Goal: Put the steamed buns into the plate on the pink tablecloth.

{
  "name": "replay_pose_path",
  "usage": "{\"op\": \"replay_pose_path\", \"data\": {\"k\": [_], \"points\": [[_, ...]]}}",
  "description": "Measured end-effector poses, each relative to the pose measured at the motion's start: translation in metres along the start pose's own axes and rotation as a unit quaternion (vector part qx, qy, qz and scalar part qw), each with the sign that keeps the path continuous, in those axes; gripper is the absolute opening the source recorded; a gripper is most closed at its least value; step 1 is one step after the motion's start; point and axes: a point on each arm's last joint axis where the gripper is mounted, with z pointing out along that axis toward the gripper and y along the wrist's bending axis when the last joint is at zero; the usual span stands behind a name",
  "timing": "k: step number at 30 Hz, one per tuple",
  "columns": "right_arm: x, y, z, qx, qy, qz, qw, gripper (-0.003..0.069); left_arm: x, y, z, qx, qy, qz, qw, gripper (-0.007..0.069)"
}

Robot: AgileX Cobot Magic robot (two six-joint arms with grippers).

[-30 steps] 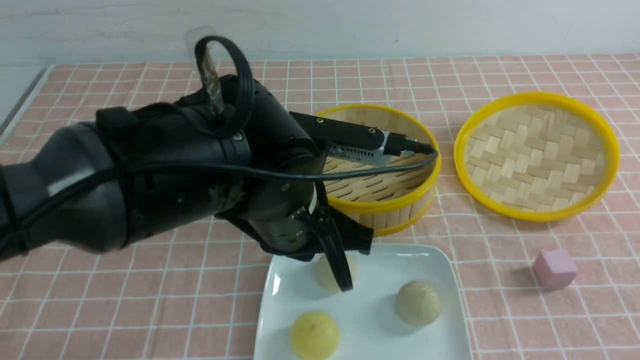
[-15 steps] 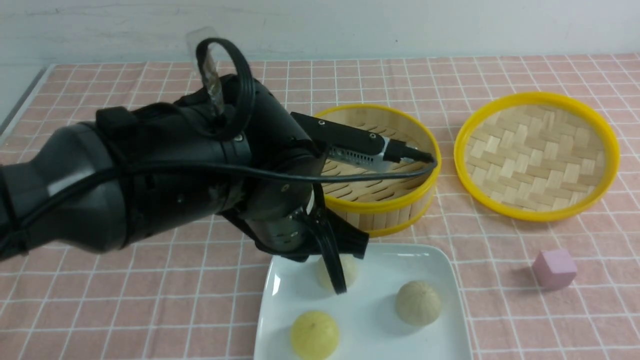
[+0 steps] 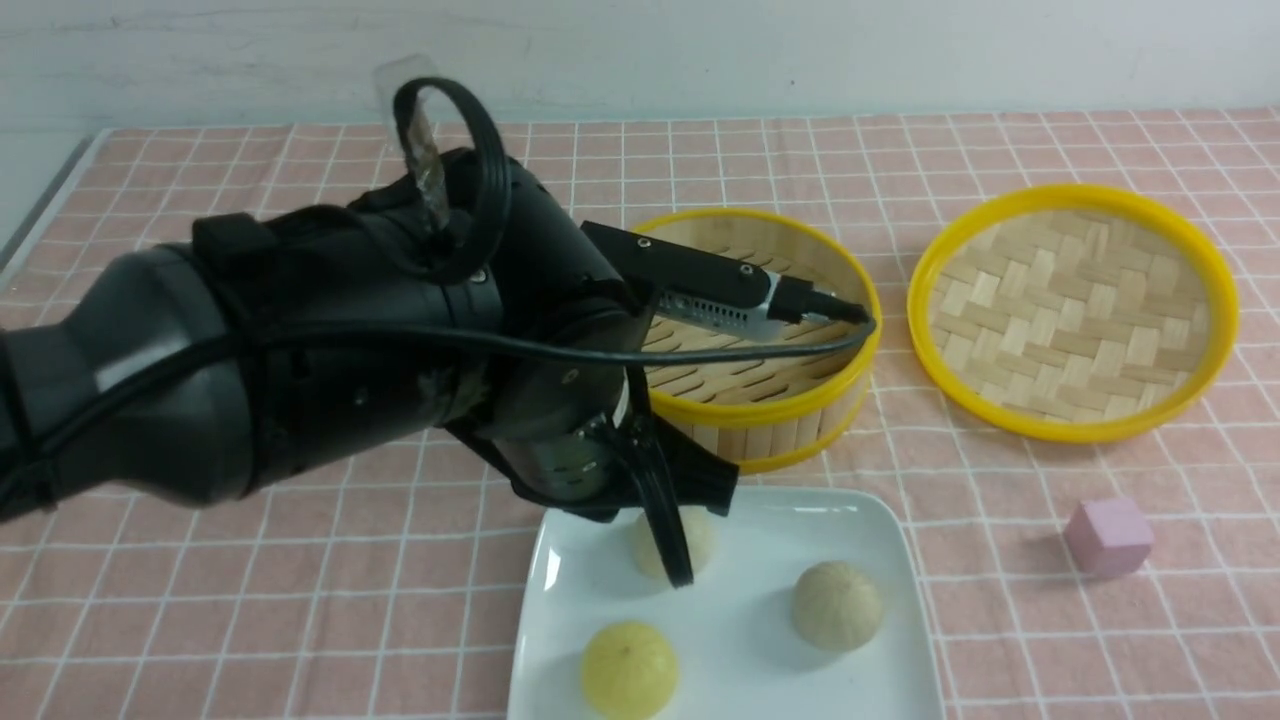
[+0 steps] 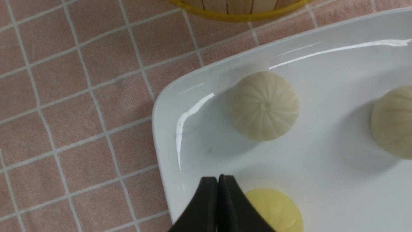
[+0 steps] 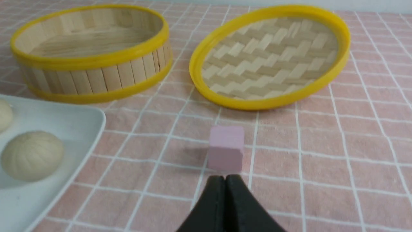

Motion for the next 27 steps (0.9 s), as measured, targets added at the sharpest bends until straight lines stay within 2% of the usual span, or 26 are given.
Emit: {"op": "replay_pose_path", "data": {"k": [7,12,18,19,21,25,27], "points": [[0.002,-0.002,-0.001,0.015,0.019,-0.010,1.000,0.0013,0.002,0.001,-0.005,0.003,0.008,-0.008,1.000,0.0017],[0.003,-0.004,-0.001,0.031,0.023,-0.039,0.998,0.0018,0.007,0.015,-0.044,0.003,-0.012,-0.020,1.000,0.0021],[0.003,-0.005,-0.001,0.039,0.023,-0.039,0.998,0.0023,0.020,0.040,-0.100,-0.001,-0.057,-0.031,0.998,0.0022],[0.003,-0.005,-0.001,0.040,0.023,-0.038,0.998,0.0027,0.030,0.051,-0.118,-0.006,-0.070,-0.036,0.997,0.0022],[0.003,-0.005,-0.001,0.040,0.023,-0.038,0.998,0.0028,0.037,0.057,-0.125,-0.005,-0.077,-0.038,0.996,0.0022],[0.003,-0.005,-0.001,0.040,0.023,-0.038,0.998,0.0035,0.074,0.071,-0.131,0.038,-0.134,-0.036,0.990,0.0022],[0.003,-0.005,-0.001,0.040,0.023,-0.039,0.998,0.0037,0.090,0.070,-0.121,0.095,-0.190,-0.043,0.976,0.0022]]}}
